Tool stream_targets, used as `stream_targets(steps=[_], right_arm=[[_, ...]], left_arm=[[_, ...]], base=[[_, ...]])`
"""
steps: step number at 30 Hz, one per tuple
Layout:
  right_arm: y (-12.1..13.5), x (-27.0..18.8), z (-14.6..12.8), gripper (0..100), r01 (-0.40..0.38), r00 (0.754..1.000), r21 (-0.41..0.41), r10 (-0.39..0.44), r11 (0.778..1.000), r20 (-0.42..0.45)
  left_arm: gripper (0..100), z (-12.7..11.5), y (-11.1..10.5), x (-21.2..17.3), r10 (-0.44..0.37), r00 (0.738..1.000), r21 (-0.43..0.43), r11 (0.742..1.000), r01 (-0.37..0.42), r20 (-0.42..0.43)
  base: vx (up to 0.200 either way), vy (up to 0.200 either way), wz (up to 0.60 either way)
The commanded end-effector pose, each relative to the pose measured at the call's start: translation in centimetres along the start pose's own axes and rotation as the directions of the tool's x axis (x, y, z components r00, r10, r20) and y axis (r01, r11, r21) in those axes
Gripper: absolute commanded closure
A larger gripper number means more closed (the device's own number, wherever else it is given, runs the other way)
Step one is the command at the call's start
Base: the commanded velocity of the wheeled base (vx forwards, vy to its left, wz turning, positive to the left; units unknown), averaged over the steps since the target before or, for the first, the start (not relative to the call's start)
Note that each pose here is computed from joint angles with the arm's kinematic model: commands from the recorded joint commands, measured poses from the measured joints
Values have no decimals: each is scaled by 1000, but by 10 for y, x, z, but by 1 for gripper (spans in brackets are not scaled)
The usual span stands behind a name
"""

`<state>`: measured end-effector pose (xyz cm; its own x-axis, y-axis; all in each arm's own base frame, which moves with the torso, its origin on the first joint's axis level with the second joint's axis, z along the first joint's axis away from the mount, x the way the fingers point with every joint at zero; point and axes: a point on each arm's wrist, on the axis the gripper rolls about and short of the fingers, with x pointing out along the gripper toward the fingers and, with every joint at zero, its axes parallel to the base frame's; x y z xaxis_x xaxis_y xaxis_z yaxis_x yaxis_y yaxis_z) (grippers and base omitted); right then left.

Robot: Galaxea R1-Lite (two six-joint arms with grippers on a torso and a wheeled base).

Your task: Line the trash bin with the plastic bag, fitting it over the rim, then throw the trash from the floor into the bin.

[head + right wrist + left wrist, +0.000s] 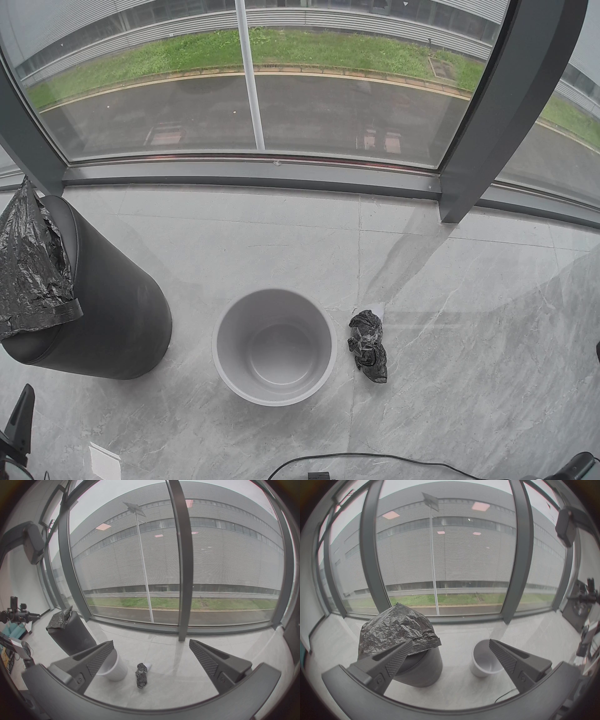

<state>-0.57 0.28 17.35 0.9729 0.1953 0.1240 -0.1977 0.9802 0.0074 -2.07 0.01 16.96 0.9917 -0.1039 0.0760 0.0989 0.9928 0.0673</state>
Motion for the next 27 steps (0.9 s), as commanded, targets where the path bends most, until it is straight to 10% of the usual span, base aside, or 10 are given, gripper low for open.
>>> stream_targets(steps=[1, 10, 11, 17, 27], right_arm=[[4, 98, 27, 0, -218, 971, 58, 223, 974, -85], [6, 141, 13, 0, -213, 968, 115, 226, 970, -107], [3, 142, 13, 0, -190, 974, 112, 202, 975, -106], [-1, 142, 15, 0, -163, 981, 109, 173, 981, -92], [-1, 141, 15, 0, -164, 980, 111, 175, 980, -95]], left_arm=[[0, 6, 2, 58, -56, 960, 211, 971, 117, -274], [0, 8, 7, 91, 83, 937, 498, 861, 104, -339], [0, 7, 8, 96, 107, 929, 572, 811, 124, -354], [0, 3, 17, 117, 221, 880, 685, 714, 148, -421], [0, 0, 32, 147, 339, 860, 720, 693, 46, -382]], base=[[0, 0, 0], [0, 0, 0], [0, 0, 0], [0, 0, 0], [0, 0, 0]])
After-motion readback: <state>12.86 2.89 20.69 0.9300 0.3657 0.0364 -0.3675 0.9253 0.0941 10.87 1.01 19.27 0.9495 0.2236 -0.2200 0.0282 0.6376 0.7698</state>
